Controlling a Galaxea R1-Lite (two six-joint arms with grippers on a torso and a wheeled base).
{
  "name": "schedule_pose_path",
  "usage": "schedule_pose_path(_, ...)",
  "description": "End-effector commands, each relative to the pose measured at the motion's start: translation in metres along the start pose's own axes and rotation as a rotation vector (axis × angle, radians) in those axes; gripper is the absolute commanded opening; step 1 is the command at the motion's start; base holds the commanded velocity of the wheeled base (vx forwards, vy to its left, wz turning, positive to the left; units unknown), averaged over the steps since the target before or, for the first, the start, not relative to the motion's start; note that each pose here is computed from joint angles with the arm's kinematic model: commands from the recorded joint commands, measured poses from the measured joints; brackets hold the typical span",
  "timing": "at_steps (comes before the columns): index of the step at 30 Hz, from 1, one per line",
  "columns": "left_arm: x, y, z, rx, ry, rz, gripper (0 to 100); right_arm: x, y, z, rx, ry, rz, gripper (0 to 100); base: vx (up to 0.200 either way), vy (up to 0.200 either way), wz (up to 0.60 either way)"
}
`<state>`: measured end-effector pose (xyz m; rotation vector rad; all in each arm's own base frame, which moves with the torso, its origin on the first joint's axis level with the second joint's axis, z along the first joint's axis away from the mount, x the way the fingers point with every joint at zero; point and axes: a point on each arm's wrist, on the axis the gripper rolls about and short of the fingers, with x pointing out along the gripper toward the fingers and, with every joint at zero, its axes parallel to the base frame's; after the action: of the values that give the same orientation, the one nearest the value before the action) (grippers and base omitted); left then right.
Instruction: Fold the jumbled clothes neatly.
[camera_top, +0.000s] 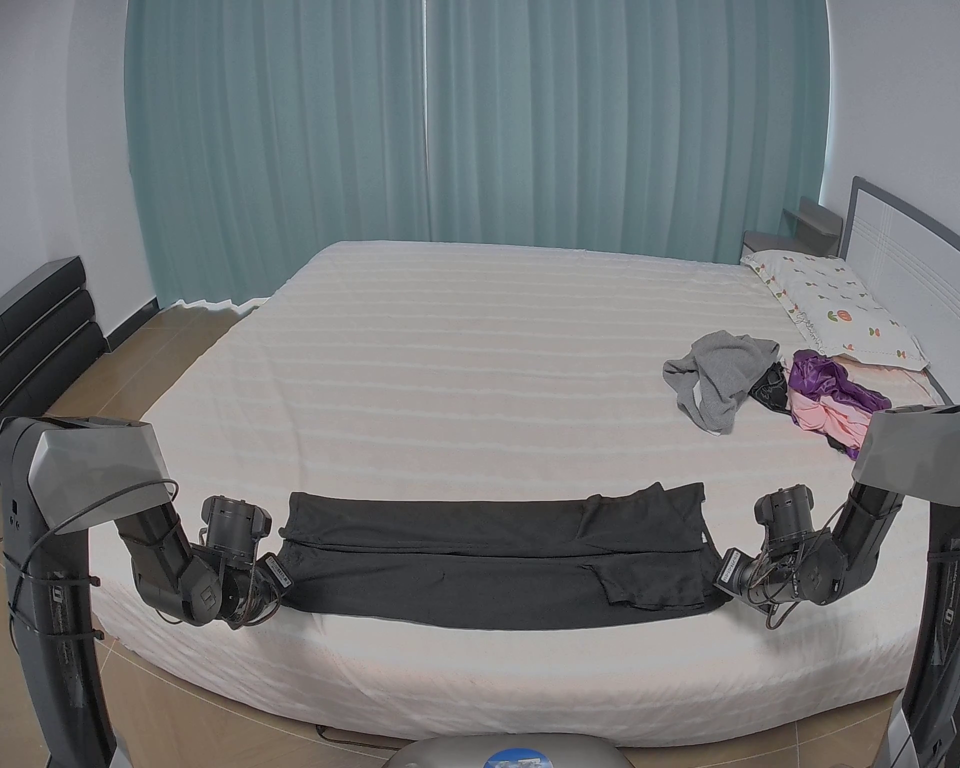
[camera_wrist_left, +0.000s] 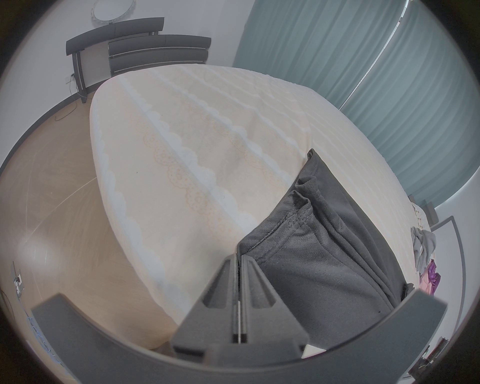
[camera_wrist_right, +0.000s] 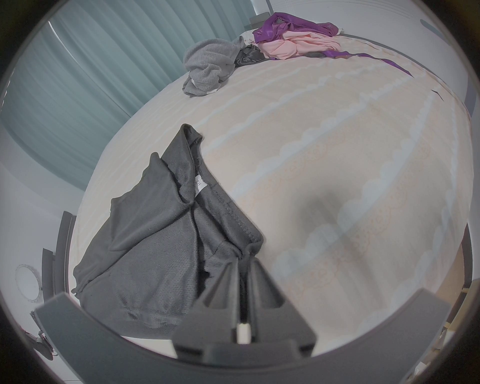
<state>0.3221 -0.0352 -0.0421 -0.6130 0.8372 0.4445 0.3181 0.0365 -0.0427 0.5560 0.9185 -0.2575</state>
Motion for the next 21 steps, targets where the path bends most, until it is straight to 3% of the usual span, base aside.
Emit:
schedule_pose_path(1,0.0,0.0,0.0,-0.001,-0.002,-0.001,0,0.0,-0.002,-0.001,0.002,0.002,-0.006,0,0.0,0.0,0.0)
schedule_pose_path(11,-0.004,-0.001,0.006,-0.009,-0.016,-0.01,0,-0.024,0.0,0.006,0.006,-0.029,0.019,0,0.0,0.0,0.0)
schedule_pose_path(16,-0.014,0.003,0.022,-0.006,-0.042,-0.025,0,-0.04,-0.002,0.001,-0.007,-0.011,0.022,0,0.0,0.0,0.0)
schedule_pose_path(21,-0.019,0.005,0.023,0.004,-0.023,-0.03,0,-0.046,-0.003,0.001,-0.023,-0.002,0.015,0,0.0,0.0,0.0)
